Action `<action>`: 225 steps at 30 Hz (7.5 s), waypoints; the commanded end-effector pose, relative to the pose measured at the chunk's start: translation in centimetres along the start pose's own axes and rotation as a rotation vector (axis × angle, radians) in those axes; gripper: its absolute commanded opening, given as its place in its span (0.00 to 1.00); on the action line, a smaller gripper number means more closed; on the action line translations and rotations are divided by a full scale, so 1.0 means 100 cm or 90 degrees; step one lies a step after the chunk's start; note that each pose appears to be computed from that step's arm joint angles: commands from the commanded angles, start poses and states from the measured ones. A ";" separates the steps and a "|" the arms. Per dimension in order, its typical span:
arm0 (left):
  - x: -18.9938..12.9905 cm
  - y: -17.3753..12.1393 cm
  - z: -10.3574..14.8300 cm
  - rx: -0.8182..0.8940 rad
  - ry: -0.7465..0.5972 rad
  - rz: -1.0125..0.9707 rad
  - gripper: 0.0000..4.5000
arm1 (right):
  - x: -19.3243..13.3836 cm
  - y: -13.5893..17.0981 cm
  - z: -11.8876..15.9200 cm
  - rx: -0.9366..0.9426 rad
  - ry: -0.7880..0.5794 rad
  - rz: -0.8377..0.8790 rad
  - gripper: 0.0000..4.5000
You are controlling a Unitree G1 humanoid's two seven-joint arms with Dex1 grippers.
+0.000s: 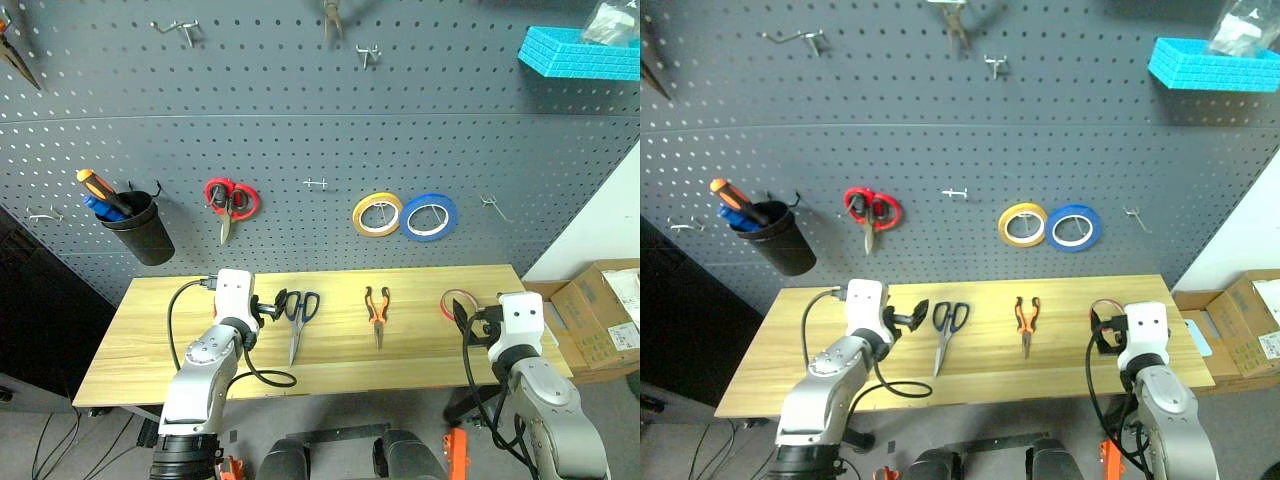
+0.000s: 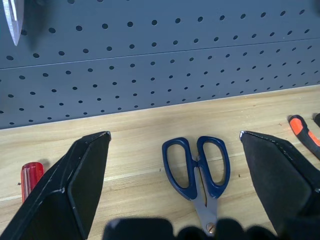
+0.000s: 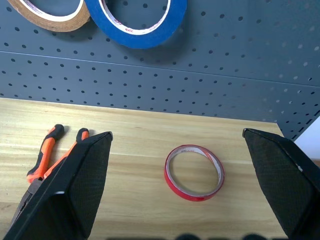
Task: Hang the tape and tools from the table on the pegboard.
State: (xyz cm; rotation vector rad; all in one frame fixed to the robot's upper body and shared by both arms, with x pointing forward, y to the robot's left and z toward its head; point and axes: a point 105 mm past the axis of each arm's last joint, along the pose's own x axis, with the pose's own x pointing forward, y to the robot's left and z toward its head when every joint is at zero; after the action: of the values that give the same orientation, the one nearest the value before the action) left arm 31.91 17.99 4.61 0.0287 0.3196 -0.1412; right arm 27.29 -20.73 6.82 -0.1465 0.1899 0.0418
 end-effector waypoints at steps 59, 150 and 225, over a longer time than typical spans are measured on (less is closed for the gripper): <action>0.020 -0.217 0.078 -0.038 0.033 -0.608 0.99 | 0.037 -0.004 -0.008 -0.183 0.146 0.236 1.00; -0.035 -0.268 0.114 0.072 -0.140 -0.711 1.00 | 0.025 -0.036 0.043 -0.268 -0.107 -0.076 0.01; -0.012 -0.235 0.184 -0.026 -0.284 -0.546 1.00 | 0.093 -0.049 0.122 -0.097 -0.262 0.031 0.99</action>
State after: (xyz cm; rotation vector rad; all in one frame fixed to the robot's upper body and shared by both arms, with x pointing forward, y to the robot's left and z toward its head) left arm 33.24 -6.15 20.21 -0.1749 -0.0498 -0.9893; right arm 39.57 -23.72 15.99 -0.2760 -0.1610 0.1330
